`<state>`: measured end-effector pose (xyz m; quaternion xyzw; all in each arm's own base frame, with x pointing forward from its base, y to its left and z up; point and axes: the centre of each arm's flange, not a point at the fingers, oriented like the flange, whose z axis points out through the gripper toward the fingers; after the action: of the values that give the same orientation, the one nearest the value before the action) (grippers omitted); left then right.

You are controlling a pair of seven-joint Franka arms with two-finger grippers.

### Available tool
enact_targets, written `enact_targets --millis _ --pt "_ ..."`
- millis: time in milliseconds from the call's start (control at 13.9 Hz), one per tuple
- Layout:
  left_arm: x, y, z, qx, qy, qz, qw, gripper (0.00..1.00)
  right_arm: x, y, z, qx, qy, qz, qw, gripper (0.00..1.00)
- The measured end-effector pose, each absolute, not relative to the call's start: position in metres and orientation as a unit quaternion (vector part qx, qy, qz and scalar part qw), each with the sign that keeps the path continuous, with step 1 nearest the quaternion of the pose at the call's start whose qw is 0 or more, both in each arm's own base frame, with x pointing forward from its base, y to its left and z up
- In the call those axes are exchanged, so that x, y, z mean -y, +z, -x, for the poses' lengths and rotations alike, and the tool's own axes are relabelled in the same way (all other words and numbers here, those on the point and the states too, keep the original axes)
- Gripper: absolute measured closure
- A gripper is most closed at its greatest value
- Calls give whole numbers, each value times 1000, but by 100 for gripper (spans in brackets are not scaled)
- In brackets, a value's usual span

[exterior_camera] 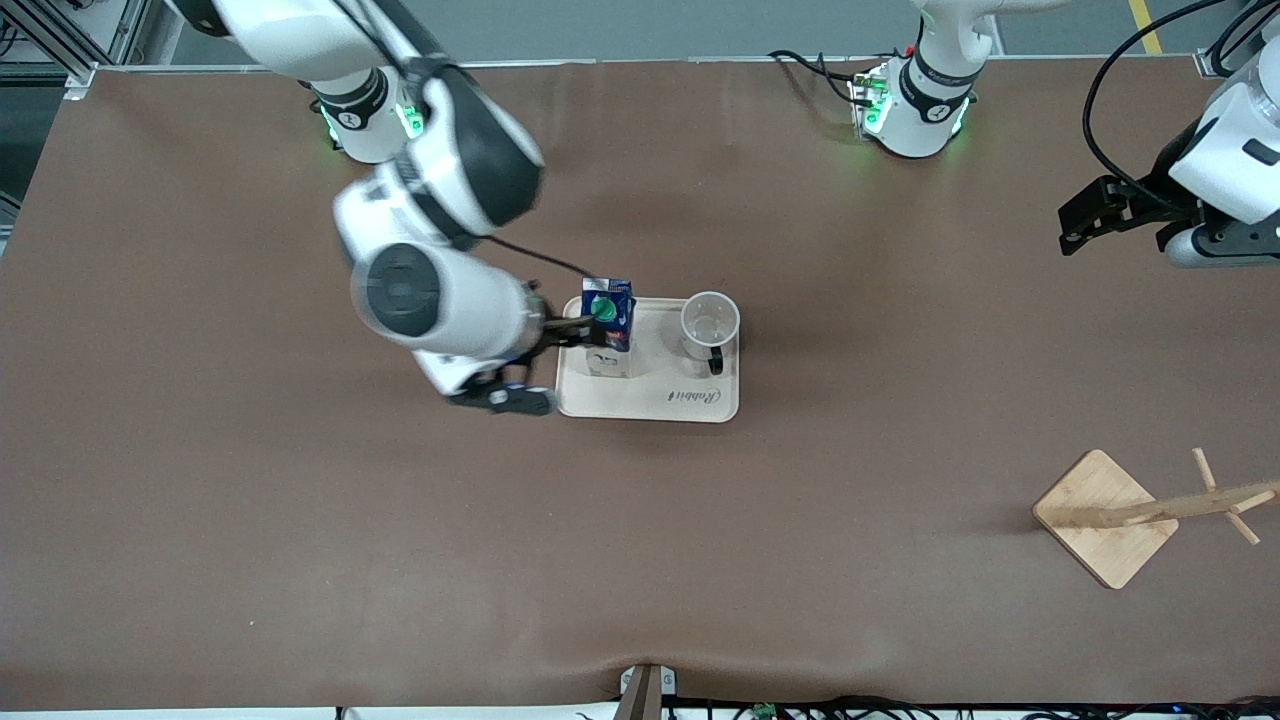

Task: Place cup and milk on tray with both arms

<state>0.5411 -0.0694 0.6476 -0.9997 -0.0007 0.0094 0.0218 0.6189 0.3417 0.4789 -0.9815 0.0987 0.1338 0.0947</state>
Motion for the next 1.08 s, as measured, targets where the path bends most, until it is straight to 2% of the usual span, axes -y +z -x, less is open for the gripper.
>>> enact_targets --millis 216,505,793,1082 --pt "69 648 -541 1 9 1000 22 0 -227 540 -638 -119 108 985 67 0" --pt "69 647 -541 1 10 1000 22 0 -79 607 -629 -126 80 988 34 0" --pt "69 647 -541 1 10 1000 22 0 18 643 -591 -131 64 989 4 0" --pt "68 645 -541 3 12 1000 22 0 10 661 -529 -120 71 990 -6 0"
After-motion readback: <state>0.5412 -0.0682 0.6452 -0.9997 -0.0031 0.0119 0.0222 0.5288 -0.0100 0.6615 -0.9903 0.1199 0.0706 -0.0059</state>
